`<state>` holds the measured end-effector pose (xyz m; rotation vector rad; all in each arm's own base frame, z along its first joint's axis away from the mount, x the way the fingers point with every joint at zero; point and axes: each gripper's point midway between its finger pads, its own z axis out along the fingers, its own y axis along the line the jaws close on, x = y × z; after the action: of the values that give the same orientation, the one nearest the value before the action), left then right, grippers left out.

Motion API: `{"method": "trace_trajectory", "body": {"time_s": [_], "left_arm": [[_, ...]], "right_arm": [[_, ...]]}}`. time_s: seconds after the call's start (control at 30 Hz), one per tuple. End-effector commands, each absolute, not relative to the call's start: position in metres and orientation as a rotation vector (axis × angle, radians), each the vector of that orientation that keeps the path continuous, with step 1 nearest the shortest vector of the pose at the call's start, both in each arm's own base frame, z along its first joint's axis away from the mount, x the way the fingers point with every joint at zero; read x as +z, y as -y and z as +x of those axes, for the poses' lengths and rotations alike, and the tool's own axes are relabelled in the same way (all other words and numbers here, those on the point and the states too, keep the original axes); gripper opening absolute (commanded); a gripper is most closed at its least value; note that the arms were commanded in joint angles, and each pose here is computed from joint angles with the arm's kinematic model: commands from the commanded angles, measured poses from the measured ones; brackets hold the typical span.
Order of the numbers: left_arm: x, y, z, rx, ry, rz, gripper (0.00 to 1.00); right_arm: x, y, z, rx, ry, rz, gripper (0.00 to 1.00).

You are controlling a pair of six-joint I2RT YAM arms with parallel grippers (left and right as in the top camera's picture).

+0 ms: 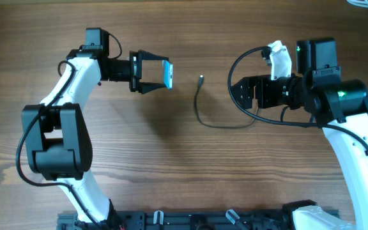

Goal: Plug charger to phone and switch on socket
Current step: 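Raise the phone upright with the left gripper and hold it mid-table, then move the right gripper to the phone and grasp its side edge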

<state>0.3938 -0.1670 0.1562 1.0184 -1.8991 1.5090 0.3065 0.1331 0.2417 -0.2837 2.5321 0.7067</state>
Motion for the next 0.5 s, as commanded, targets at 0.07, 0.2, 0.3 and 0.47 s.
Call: {"method": "trace_trajectory", "body": {"time_s": [0.07, 0.2, 0.3, 0.47], "left_arm": [[0.177, 0.165, 0.398, 1.570, 1.934, 0.974, 0.55], [0.176, 0.165, 0.398, 1.569, 1.935, 0.975, 0.55], [0.168, 0.163, 0.401, 1.541, 1.982, 1.010, 0.55], [0.149, 0.155, 0.408, 1.458, 2.089, 1.101, 0.54]], "right_arm": [[0.246, -0.137, 0.308, 0.736, -2.527, -0.269, 1.00], [0.246, -0.137, 0.308, 0.736, -2.527, -0.268, 1.00], [0.246, -0.137, 0.308, 0.741, -2.531, -0.254, 1.00], [0.245, -0.138, 0.312, 0.748, -2.530, -0.236, 1.00]]}}
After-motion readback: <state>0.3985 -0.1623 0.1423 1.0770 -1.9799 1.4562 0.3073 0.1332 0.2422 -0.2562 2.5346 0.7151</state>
